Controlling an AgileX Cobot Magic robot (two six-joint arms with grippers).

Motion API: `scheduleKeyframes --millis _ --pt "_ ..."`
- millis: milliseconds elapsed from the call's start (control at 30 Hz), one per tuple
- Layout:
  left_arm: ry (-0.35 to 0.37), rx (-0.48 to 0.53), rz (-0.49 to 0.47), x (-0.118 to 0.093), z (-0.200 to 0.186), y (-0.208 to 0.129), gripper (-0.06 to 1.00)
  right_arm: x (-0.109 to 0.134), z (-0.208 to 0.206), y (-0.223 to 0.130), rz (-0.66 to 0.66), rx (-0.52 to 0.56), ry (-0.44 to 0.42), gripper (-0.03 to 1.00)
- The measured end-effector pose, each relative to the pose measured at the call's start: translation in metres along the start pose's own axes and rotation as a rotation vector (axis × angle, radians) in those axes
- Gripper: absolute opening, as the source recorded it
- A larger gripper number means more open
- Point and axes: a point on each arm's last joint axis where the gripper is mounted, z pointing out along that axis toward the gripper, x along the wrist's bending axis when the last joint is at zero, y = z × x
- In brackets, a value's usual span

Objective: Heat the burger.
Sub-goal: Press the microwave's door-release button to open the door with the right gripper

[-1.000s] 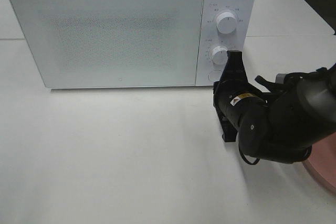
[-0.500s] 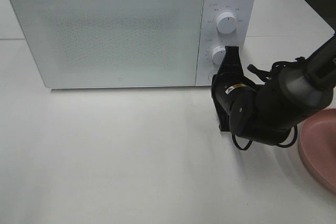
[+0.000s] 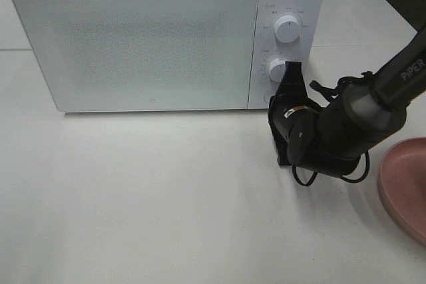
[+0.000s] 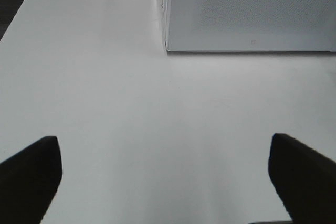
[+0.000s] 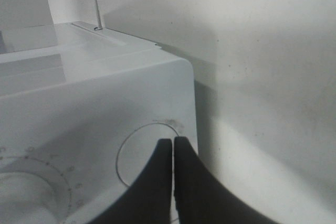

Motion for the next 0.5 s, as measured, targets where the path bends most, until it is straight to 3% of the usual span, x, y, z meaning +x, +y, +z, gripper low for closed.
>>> scheduleKeyframes --millis 500 --pt "0.000 0.000 0.000 0.000 0.000 0.000 0.99 0.002 0.012 -0.002 -0.004 -0.015 0.042 0.01"
